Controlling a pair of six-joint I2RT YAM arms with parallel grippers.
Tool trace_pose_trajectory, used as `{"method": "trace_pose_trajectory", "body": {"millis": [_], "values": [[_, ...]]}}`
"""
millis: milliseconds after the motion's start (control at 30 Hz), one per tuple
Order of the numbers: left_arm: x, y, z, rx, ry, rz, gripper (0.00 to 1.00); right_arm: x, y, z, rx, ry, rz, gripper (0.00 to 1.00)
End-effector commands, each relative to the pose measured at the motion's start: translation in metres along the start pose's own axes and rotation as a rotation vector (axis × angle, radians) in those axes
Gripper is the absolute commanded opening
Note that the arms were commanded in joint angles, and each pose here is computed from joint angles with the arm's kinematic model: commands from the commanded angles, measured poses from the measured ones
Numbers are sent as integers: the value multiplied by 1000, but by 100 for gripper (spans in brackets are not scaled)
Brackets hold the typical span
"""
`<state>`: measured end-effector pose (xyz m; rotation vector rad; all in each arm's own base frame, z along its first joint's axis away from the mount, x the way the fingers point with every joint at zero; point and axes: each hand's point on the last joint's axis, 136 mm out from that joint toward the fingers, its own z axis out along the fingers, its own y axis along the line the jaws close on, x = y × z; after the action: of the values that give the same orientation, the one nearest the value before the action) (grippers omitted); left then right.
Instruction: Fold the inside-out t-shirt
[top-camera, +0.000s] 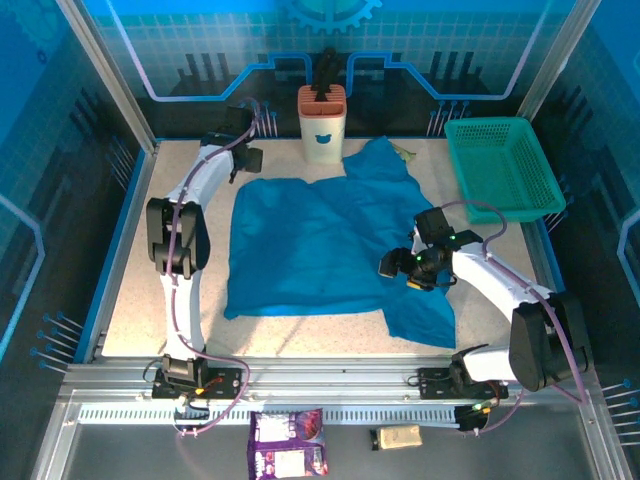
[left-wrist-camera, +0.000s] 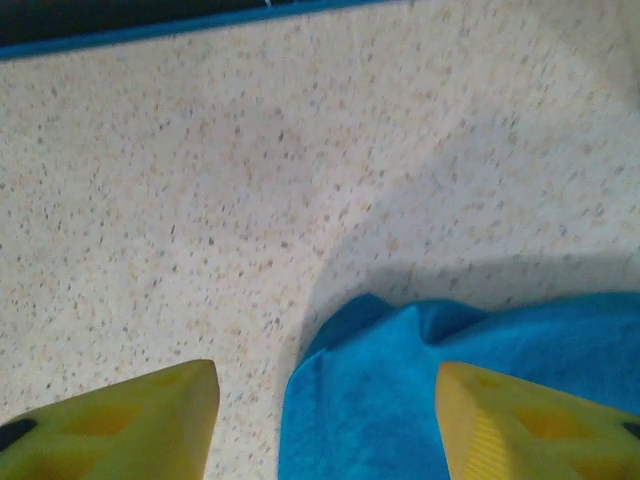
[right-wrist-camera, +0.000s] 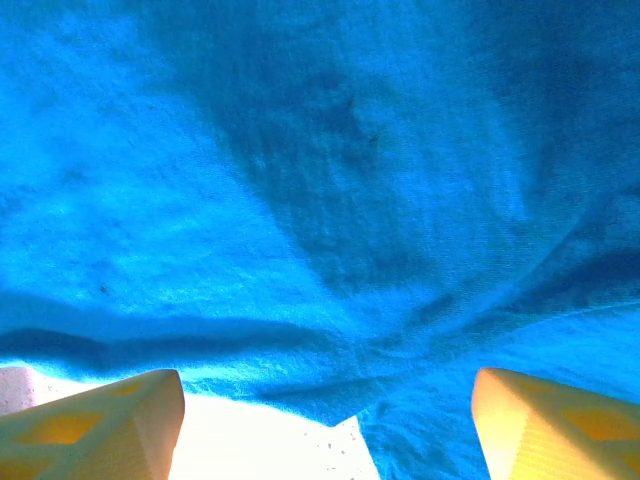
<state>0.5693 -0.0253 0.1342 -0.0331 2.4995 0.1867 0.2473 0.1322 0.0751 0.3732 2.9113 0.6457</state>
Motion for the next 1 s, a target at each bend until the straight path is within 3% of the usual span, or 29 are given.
{"method": "trace_pose_trajectory", "body": {"millis": [0, 100, 233, 367, 533, 767, 967], "values": [[7, -1, -20, 39, 17, -100, 64, -6, 6, -3, 3, -17, -27, 76], [17, -25, -35, 184, 59, -161, 60, -18, 7, 0, 4, -25, -44, 76], [56, -60, -44, 338, 156, -232, 49, -60, 24, -3, -74, -74, -68, 76], [99, -86, -56, 416, 236, -277, 40, -104, 30, 7, -130, -89, -69, 76], [156, -99, -68, 475, 326, -332, 38, -133, 20, 32, -148, -54, -32, 77], [245, -85, -49, 425, 496, -468, 38, -106, -36, 54, 22, 17, 136, 78], [271, -38, -38, 350, 506, -643, 39, -72, -50, 48, 57, 21, 197, 79]]}}
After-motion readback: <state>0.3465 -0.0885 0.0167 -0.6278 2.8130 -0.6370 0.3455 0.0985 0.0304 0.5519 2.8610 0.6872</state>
